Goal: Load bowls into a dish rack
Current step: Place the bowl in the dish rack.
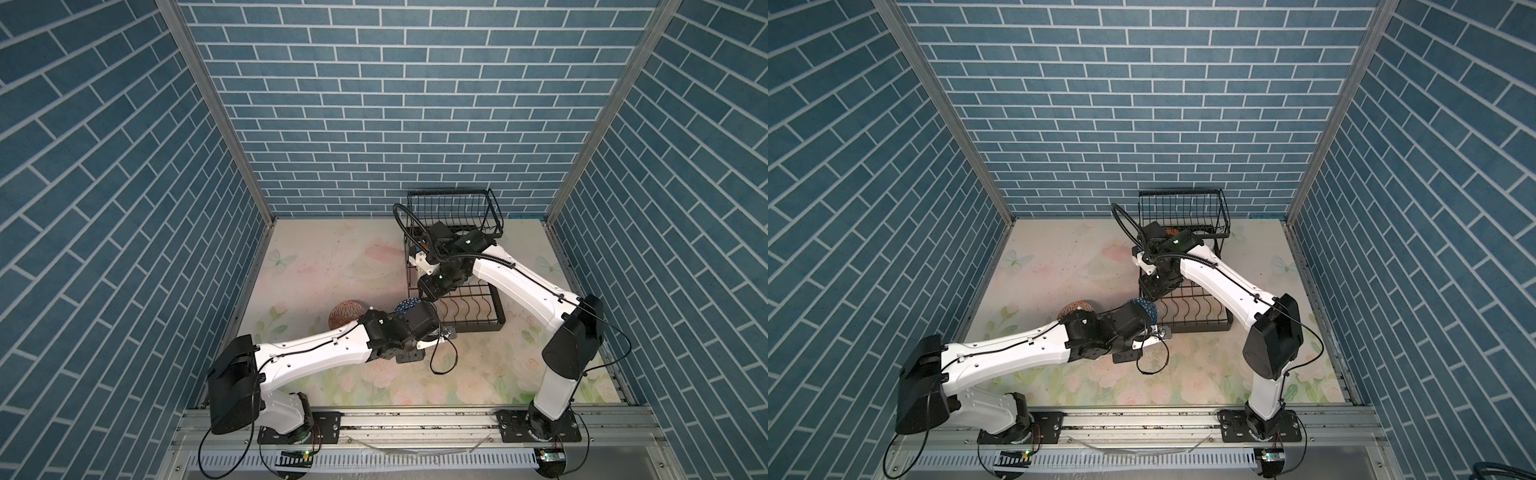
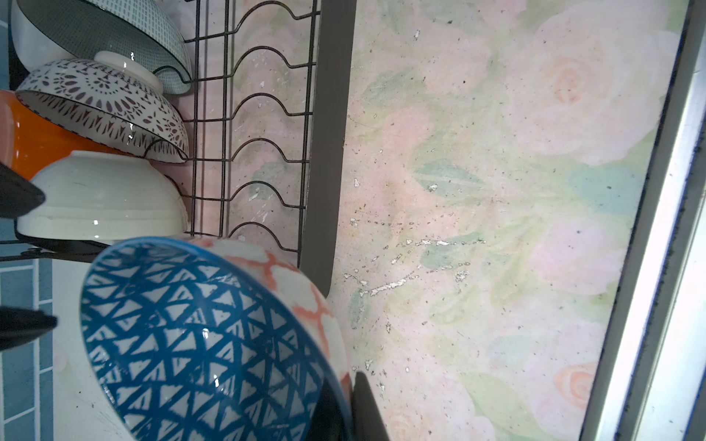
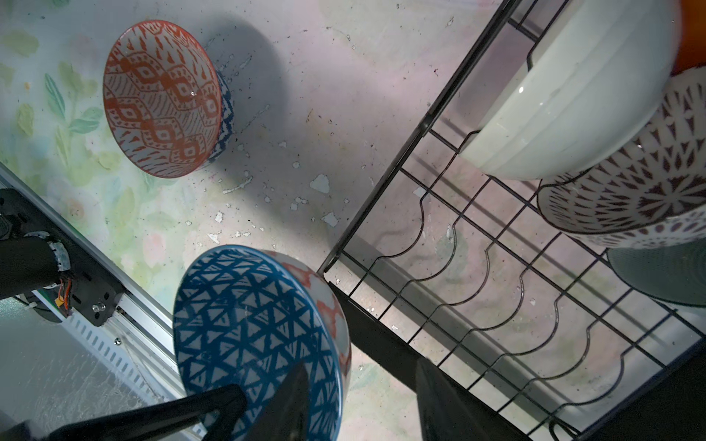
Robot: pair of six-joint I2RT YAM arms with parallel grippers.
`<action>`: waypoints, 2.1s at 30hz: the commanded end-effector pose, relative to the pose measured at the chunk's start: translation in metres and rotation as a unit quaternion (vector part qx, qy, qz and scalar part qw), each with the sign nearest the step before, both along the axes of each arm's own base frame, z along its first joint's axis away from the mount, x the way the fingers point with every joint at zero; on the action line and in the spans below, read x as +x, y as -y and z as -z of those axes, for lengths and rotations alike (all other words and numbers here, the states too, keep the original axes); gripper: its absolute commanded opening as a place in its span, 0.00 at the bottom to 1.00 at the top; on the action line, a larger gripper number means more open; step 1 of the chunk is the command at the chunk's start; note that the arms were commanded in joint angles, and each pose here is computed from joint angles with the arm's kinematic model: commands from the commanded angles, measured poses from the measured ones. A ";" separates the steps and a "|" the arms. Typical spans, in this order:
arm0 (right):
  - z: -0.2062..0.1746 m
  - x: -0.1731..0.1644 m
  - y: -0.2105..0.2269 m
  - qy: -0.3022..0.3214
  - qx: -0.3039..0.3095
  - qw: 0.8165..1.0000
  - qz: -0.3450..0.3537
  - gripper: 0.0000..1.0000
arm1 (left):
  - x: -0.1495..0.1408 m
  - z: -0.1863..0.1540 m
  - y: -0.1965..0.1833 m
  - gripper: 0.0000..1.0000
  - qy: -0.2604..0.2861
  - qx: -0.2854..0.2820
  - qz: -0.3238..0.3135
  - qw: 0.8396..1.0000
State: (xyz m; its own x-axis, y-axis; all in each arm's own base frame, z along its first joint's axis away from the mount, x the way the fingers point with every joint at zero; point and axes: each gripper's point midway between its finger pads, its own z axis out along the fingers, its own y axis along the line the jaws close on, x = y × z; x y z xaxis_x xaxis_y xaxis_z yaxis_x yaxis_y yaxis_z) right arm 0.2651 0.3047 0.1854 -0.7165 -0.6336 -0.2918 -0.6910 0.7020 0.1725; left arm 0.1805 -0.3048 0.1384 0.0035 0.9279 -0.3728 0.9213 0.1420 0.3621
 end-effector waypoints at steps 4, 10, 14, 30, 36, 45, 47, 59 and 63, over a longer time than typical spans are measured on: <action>0.010 -0.009 0.002 -0.021 -0.018 0.999 -0.024 0.46 | 0.002 -0.014 0.006 0.00 0.012 -0.009 0.010 1.000; 0.005 -0.020 -0.005 -0.035 0.015 0.998 -0.043 0.46 | 0.002 -0.014 0.006 0.00 0.013 -0.013 0.011 1.000; 0.018 -0.024 -0.003 -0.051 0.005 0.998 -0.047 0.47 | 0.000 -0.017 0.008 0.00 0.011 -0.020 0.014 1.000; 0.046 -0.013 0.010 -0.046 -0.054 0.997 -0.023 0.41 | -0.001 -0.019 0.006 0.00 0.008 -0.017 0.013 1.000; 0.052 -0.007 0.012 -0.039 -0.074 0.996 -0.019 0.30 | -0.002 -0.008 0.007 0.00 -0.005 0.003 0.013 1.000; 0.060 -0.004 0.014 -0.036 -0.092 0.995 -0.020 0.00 | 0.000 -0.006 0.009 0.00 -0.007 0.005 0.008 1.000; 0.059 -0.004 0.013 -0.035 -0.090 0.995 -0.019 0.00 | 0.001 -0.008 0.009 0.00 -0.004 0.002 0.004 1.000; 0.048 0.000 0.010 -0.017 -0.069 0.997 -0.010 0.00 | 0.019 -0.015 0.003 0.35 0.034 -0.025 -0.050 0.998; 0.045 0.005 0.011 -0.012 -0.061 0.998 0.003 0.00 | 0.020 -0.021 0.003 0.71 0.041 -0.043 -0.054 0.997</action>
State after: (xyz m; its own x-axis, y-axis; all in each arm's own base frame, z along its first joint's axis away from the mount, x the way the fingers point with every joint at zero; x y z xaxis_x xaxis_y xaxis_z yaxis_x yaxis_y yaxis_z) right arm 0.2612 0.2994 0.1304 -0.6977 -0.6972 -0.1646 -0.7159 0.6867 0.1263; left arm 0.1964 -0.3098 0.1518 -0.0440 0.9092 -0.4140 0.8863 0.2268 0.4038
